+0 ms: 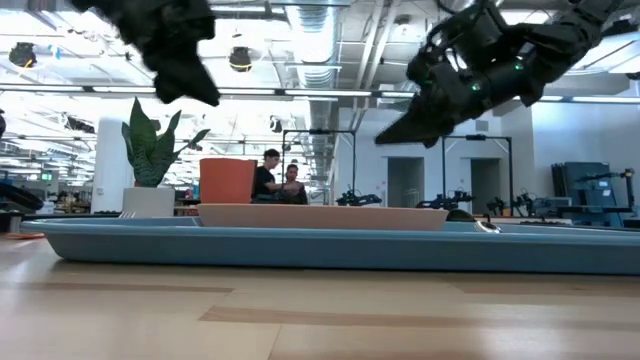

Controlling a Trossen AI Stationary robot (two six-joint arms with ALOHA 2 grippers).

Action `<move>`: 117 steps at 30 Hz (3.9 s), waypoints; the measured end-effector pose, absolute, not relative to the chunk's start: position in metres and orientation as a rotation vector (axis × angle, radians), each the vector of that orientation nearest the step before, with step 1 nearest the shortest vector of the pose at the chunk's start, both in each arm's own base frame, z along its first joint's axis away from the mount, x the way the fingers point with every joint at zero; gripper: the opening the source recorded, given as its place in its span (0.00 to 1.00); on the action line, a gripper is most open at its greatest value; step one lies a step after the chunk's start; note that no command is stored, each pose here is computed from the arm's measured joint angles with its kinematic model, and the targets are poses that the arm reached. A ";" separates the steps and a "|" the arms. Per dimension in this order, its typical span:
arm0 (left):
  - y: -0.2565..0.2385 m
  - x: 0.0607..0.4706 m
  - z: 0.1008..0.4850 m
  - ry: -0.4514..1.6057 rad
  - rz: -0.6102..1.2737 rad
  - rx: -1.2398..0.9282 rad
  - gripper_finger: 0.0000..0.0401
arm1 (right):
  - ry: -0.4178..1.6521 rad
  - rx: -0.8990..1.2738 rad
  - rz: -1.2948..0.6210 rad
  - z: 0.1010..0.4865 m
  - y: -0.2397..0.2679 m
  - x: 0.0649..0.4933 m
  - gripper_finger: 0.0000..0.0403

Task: Pick and place plate/cup/fork/spoon on tray
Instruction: Put the orange fork on the blue tray to the right of the orange plate

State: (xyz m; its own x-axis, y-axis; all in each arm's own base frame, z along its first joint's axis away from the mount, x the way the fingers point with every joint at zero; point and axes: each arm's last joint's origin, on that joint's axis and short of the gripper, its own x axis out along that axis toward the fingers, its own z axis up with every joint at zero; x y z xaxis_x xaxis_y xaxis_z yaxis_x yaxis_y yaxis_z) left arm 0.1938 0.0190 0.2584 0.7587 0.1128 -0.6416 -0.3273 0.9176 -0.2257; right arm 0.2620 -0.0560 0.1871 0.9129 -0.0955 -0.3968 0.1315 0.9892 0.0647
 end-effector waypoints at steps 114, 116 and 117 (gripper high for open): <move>0.075 0.118 0.140 1.144 0.872 -0.978 0.06 | 0.563 0.036 -0.140 0.169 -0.073 0.294 0.01; 0.073 0.115 0.138 1.149 0.884 -0.977 0.02 | 0.563 0.036 -0.140 0.169 -0.073 0.294 0.01; 0.073 0.114 0.139 1.150 0.893 -0.973 0.01 | 0.563 0.036 -0.140 0.169 -0.073 0.294 0.01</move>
